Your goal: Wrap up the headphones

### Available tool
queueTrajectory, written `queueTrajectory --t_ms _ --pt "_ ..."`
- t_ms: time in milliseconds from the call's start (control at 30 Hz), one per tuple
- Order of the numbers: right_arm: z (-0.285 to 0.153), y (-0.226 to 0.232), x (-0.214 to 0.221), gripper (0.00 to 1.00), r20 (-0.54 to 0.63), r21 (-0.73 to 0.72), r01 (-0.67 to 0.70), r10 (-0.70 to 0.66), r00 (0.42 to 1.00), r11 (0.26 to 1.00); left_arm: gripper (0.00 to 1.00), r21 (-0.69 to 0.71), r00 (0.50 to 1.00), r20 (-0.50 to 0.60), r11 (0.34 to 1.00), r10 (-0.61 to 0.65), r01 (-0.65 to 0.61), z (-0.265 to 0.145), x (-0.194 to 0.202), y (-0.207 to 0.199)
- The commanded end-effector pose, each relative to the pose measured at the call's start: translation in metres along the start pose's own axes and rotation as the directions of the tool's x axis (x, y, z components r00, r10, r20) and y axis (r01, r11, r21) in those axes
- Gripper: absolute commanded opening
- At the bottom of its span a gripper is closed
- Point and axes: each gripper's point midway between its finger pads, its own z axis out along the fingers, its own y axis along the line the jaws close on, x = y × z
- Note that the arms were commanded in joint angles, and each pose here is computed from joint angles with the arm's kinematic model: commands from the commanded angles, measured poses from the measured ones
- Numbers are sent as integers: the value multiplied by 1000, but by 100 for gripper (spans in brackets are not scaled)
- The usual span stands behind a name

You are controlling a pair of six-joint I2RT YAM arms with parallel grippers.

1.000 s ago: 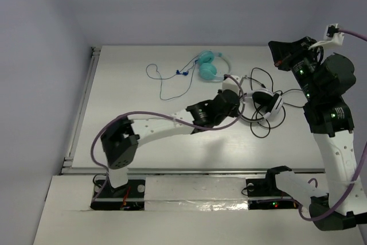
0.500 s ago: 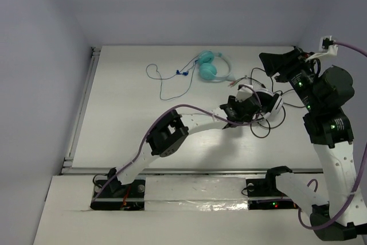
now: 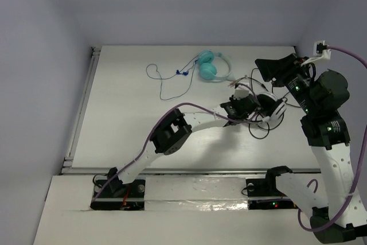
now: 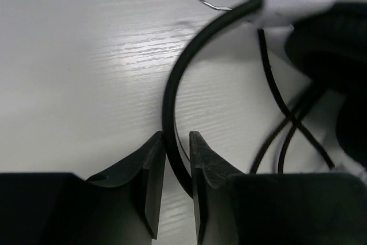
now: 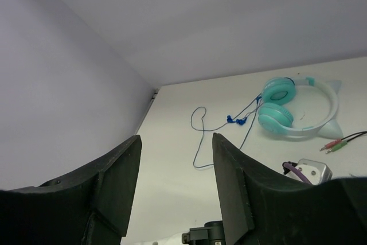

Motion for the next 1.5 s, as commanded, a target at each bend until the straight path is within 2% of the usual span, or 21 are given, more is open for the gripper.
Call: queueTrajectory --t_ms 0,33,100,233,300,400,467,633,733,833,1000,1100,1167,1233,1300,1333,1367,1467 --pt "-3 16 -11 58 45 -68 13 -9 999 998 12 -64 999 29 997 -36 38 -5 -25 33" --pt "-3 17 -10 58 38 -75 14 -11 999 997 10 -86 1000 10 996 -28 29 -4 -16 48" --pt "-1 17 -7 58 32 -84 13 -10 999 996 9 -66 997 54 996 -59 62 -24 -36 48" --pt "9 7 13 55 -21 -83 -7 5 1000 997 9 -97 993 92 992 -69 78 -54 -41 77" --pt "15 1 21 55 -46 -79 -15 12 999 997 10 -98 992 97 991 -85 95 -56 -40 86" --pt "22 -6 39 63 -93 -81 -36 29 995 996 20 -102 996 45 992 -71 75 -52 -20 97" --pt "23 -9 51 63 -122 -84 -55 45 991 995 24 -113 999 12 992 -50 51 -45 -7 101" --pt "24 -18 63 64 -134 -59 -61 52 990 996 45 -111 1000 -21 994 -17 14 -37 5 100" --pt "25 -21 72 63 -152 -55 -69 60 987 996 51 -88 1000 -27 996 3 -6 -33 4 93" --pt "26 -24 79 62 -162 -46 -72 64 985 996 52 -63 999 -39 998 13 -16 -27 6 85" --pt "26 -24 77 62 -152 -42 -73 66 986 996 48 -44 998 -64 999 23 -26 -17 14 77" --pt "24 -23 77 60 -146 -48 -81 73 987 996 22 -38 997 -72 999 32 -35 -14 17 76" --pt "25 -25 77 55 -141 -39 -78 71 987 996 0 -58 998 -67 998 13 -17 -14 13 82" --pt "24 -27 80 47 -144 -31 -71 66 987 997 0 -46 998 -63 999 -4 1 -19 8 89" --pt "23 -30 78 41 -128 -16 -64 61 990 998 0 2 998 -6 999 -55 55 -41 -26 85" --pt "23 -30 77 40 -121 -14 -59 57 991 998 0 5 998 1 998 -64 64 -48 -31 92" --pt "23 -29 76 40 -120 -18 -57 55 991 998 0 43 993 51 994 -103 101 -70 -64 92" --pt "24 -23 75 40 -127 -53 -56 49 991 997 0 119 981 120 984 -150 136 -113 -112 95"
